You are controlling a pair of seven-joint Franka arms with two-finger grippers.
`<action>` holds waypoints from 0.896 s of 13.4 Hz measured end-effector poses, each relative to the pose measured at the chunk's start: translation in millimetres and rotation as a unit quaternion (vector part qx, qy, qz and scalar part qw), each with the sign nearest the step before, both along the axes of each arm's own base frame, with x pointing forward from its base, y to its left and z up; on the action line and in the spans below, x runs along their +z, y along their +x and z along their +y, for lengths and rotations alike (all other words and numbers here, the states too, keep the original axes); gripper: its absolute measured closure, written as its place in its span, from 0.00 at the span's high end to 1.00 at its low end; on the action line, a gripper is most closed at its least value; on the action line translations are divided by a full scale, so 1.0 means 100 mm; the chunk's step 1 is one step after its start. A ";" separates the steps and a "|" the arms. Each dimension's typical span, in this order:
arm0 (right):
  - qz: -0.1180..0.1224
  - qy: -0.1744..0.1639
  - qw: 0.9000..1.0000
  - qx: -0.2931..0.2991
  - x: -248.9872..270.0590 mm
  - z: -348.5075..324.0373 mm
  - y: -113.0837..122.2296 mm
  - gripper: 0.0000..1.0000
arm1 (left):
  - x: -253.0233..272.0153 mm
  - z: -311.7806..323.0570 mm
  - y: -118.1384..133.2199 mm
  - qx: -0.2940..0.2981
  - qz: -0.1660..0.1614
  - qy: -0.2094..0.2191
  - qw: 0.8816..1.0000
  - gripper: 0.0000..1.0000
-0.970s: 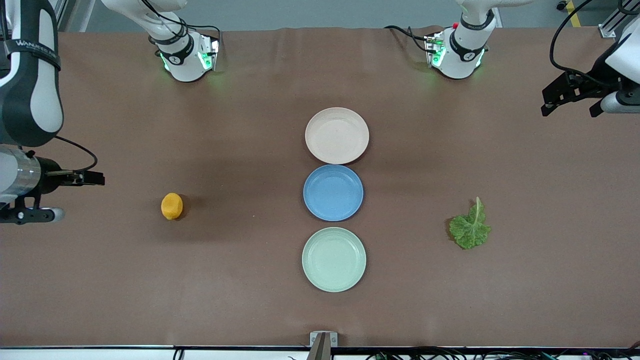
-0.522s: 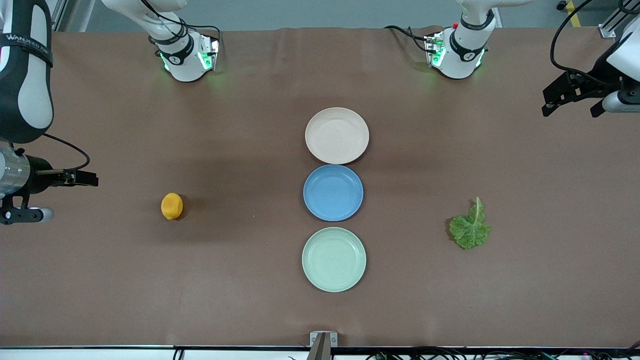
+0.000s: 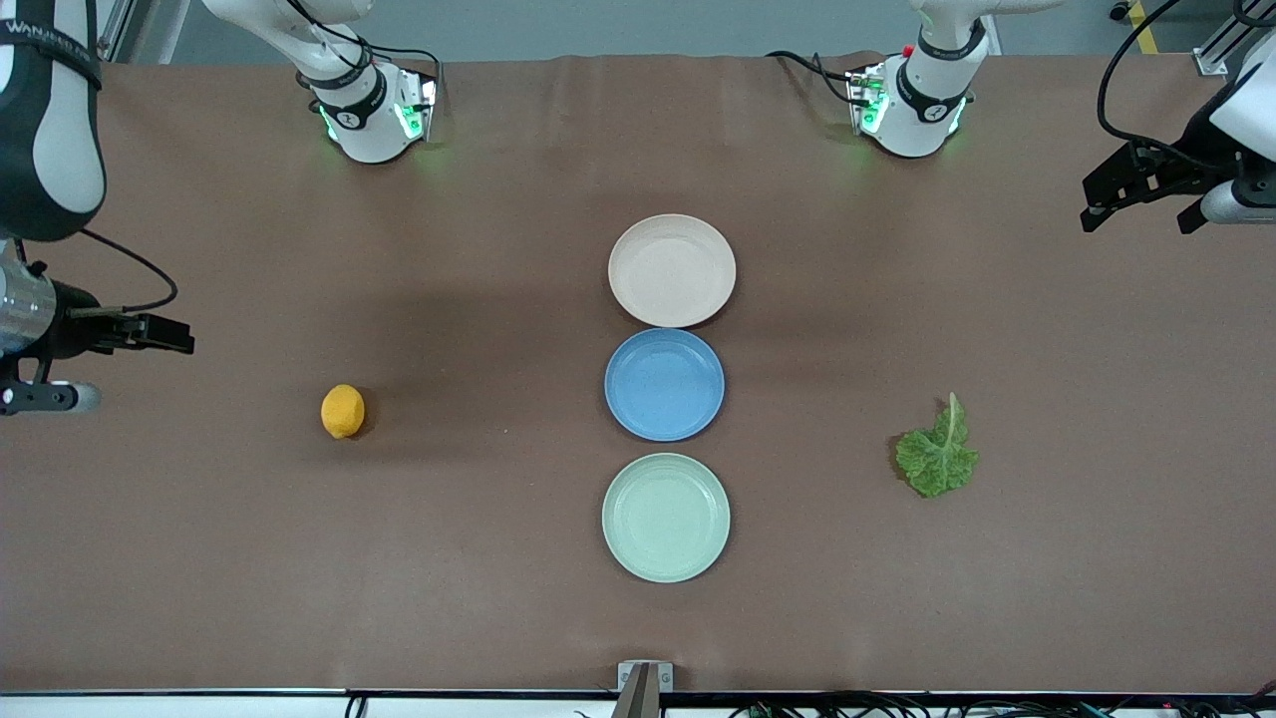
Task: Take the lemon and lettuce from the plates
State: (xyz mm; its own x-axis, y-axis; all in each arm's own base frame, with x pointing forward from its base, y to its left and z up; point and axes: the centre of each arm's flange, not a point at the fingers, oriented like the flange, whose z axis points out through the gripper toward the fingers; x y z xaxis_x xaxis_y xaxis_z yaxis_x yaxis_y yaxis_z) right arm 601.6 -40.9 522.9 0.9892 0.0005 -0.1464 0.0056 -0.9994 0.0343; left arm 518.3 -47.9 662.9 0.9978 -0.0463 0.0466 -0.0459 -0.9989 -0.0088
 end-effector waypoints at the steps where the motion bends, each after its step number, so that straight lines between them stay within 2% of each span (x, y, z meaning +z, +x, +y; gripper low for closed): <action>1: -0.006 0.001 1.000 0.000 0.03 0.00 -0.08 1.00 | 0.00 0.00 0.00 0.000 0.000 0.000 1.000 1.00; 4: -0.023 0.003 1.000 0.000 0.14 0.00 -0.28 1.00 | 0.01 0.00 0.00 0.000 -0.001 0.000 1.000 1.00; 9: -0.055 0.005 0.998 0.001 0.52 0.00 -0.48 1.00 | 0.03 0.00 0.00 0.000 -0.003 0.000 1.000 1.00; 12: -0.059 0.019 0.998 -0.002 0.57 0.03 -0.53 1.00 | 0.04 0.00 0.00 0.000 -0.005 0.000 1.000 1.00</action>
